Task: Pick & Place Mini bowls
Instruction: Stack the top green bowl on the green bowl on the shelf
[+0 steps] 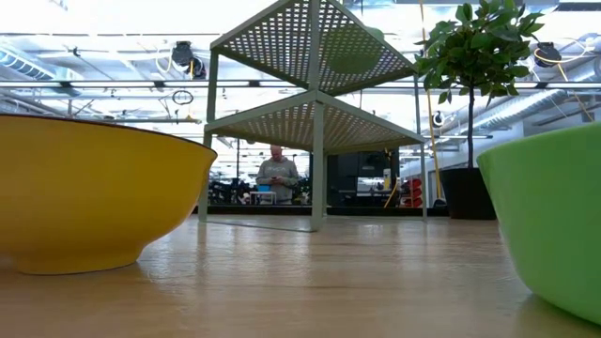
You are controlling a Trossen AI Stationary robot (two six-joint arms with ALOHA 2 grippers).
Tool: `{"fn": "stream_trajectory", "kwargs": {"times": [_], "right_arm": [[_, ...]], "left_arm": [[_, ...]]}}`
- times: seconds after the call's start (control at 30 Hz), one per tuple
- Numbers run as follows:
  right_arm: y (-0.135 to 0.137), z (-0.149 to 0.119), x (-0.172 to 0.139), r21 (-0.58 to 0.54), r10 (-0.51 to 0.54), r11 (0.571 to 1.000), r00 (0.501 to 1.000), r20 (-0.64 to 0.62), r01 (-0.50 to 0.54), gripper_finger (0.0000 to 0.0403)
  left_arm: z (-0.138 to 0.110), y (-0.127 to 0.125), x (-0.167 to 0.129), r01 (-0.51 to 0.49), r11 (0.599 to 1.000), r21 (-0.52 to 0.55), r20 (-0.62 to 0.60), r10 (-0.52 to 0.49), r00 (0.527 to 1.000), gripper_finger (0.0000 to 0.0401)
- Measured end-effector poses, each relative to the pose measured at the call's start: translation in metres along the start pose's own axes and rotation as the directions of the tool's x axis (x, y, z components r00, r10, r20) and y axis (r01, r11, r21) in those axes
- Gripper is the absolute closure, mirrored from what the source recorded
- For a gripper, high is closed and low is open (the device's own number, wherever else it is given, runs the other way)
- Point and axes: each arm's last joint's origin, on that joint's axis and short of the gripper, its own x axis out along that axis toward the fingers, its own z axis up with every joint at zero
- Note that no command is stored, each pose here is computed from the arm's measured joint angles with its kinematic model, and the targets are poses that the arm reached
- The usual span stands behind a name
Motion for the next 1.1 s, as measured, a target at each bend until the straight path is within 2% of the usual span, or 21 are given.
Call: {"fn": "stream_trajectory", "kwargs": {"times": [0.17,0.43,0.67,0.97,1.1], "right_arm": [[-0.001,0.005,-0.002,0.0,-0.002,1.0,0.999,0.032,0.002,0.0141],[0.003,0.013,-0.01,0.004,0.087,0.996,0.99,0.108,-0.088,0.0282],[0.004,0.013,-0.011,-0.08,0.115,0.991,0.986,0.124,-0.105,0.0389],[0.003,0.013,-0.01,-0.123,0.104,0.988,0.988,0.115,-0.089,0.0403],[0.004,0.011,-0.009,-0.099,0.104,0.991,0.989,0.104,-0.093,0.0395]], "left_arm": [[0.003,0.002,-0.007,0.0,0.999,-0.041,0.024,0.001,1.0,0.0377],[0.004,0.003,-0.011,0.002,0.998,-0.069,0.022,-0.001,1.0,0.0376],[0.004,0.002,-0.01,0.003,0.991,-0.136,0.015,-0.001,1.0,0.0375],[0.004,0.001,-0.01,0.009,0.986,-0.164,0.028,-0.005,1.0,0.0375],[0.004,0.001,-0.01,0.007,0.993,-0.114,0.026,-0.004,1.0,0.0375]]}}
